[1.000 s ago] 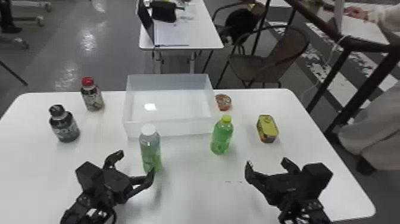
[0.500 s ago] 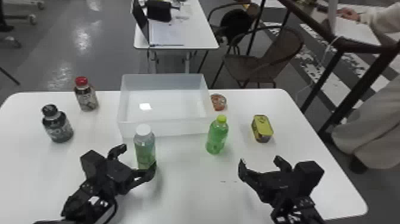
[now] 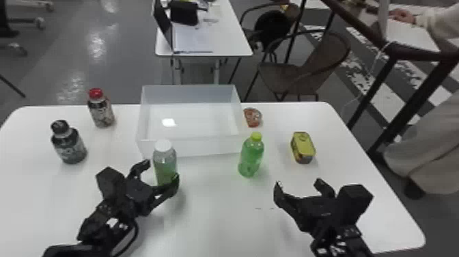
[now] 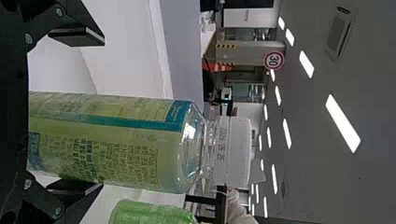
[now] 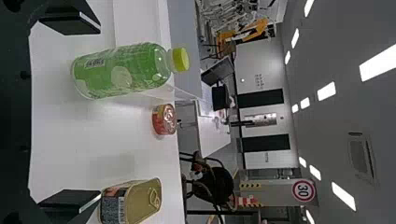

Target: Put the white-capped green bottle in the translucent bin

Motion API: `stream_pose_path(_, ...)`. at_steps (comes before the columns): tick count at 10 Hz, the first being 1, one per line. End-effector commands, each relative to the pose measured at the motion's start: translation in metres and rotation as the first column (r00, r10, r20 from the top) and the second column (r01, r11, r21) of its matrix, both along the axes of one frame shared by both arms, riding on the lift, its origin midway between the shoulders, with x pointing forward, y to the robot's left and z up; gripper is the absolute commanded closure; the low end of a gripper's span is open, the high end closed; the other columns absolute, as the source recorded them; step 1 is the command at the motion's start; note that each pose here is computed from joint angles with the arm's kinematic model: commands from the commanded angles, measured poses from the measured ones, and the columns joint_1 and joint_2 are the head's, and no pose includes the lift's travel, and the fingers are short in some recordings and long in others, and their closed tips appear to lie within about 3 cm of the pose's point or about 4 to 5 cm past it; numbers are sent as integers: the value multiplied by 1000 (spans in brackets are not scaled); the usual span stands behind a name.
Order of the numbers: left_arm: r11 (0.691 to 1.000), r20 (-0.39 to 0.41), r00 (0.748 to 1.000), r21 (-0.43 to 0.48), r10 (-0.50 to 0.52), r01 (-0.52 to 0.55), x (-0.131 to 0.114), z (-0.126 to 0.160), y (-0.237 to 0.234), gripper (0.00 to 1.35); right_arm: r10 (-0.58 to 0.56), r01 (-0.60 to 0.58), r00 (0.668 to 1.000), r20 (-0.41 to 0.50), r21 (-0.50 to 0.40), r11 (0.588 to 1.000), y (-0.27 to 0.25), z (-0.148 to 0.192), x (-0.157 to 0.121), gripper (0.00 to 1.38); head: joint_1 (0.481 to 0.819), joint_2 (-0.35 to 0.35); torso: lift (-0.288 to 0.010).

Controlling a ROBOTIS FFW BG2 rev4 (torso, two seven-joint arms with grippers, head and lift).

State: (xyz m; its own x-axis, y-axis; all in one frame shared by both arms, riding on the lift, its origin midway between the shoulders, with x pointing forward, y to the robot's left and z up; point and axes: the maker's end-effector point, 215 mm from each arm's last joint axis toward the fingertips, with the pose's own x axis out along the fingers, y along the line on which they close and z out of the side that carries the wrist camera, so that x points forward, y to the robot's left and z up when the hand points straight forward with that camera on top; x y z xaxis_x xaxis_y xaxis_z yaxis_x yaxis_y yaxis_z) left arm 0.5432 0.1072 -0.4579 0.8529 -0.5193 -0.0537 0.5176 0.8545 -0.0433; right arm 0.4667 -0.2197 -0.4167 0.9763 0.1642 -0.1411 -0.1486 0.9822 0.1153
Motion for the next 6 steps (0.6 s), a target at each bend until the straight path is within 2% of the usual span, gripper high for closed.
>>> stream_pose_path(1,1000,-4,1000,-7,14,-14,1,-2,1,782,0,0,1000,0,0,1000,0,0,1,59,695,-124,-90)
stream_pose_path(2,1000,3,1000,-10,21,-21,1,0,2,828,2,-2,1000,-1,-1,1000,0,-1,0,59,695,-121,-90)
stream_pose_path(4,1000,28,999,-4,24,-24,2,6,-1,829,2,-2,1000,2,0,1000,0,0,0,59,695,-118,-90)
stream_pose_path(6,996,76,994,23,79,-81,4,35,6,831,0,0,1000,3,1,1000,-1,1,0,59,695,-121,-90)
